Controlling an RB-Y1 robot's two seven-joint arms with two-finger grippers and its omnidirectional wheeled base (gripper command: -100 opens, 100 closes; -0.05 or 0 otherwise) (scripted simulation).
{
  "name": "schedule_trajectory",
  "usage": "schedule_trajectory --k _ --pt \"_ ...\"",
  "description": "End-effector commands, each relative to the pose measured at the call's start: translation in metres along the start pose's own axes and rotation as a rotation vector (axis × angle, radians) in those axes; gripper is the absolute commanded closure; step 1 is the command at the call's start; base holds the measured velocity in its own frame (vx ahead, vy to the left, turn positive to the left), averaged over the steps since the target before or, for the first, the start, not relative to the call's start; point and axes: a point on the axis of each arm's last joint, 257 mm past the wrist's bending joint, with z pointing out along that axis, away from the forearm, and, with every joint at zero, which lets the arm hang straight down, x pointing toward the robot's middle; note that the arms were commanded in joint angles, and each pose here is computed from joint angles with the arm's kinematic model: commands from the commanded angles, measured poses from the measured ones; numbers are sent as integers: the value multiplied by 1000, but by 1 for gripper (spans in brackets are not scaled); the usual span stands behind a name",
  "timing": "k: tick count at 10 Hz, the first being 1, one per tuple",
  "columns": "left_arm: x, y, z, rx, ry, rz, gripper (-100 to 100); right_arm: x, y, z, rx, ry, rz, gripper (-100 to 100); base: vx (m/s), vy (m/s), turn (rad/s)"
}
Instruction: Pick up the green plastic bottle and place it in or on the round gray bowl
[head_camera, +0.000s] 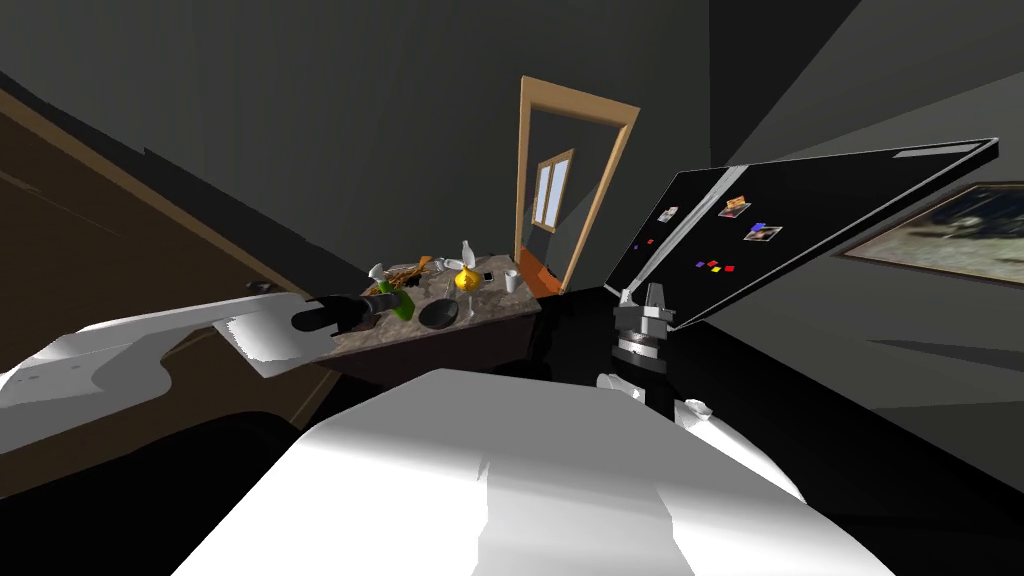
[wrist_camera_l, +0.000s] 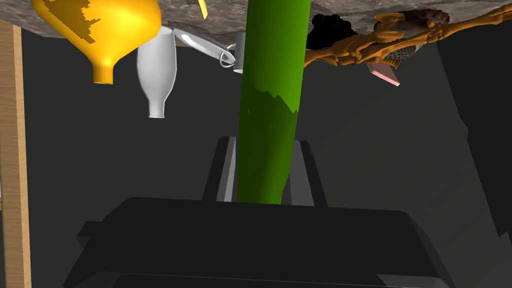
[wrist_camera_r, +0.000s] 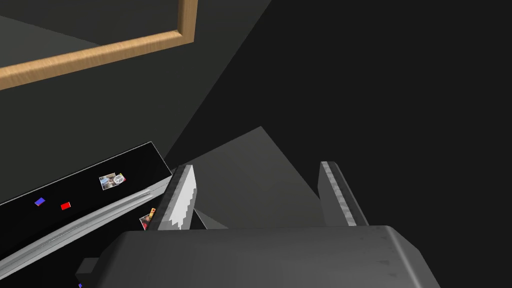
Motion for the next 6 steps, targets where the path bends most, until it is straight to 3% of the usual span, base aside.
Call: schedule_trajectory --k 1,4,5,6 --pt "0 -9 -5 -1 19 -9 100 0 0 0 0 0 0 0 92 -36 -124" --pt "7 -37 -20 46 43 1 100 0 0 0 0 0 0 0 76 -37 -70" --pt "5 -31 -18 34 38 -1 100 0 0 0 0 0 0 0 18 -21 -11" --pt "6 -33 -18 37 40 -2 -100 0 0 0 0 0 0 0 6 -6 -1"
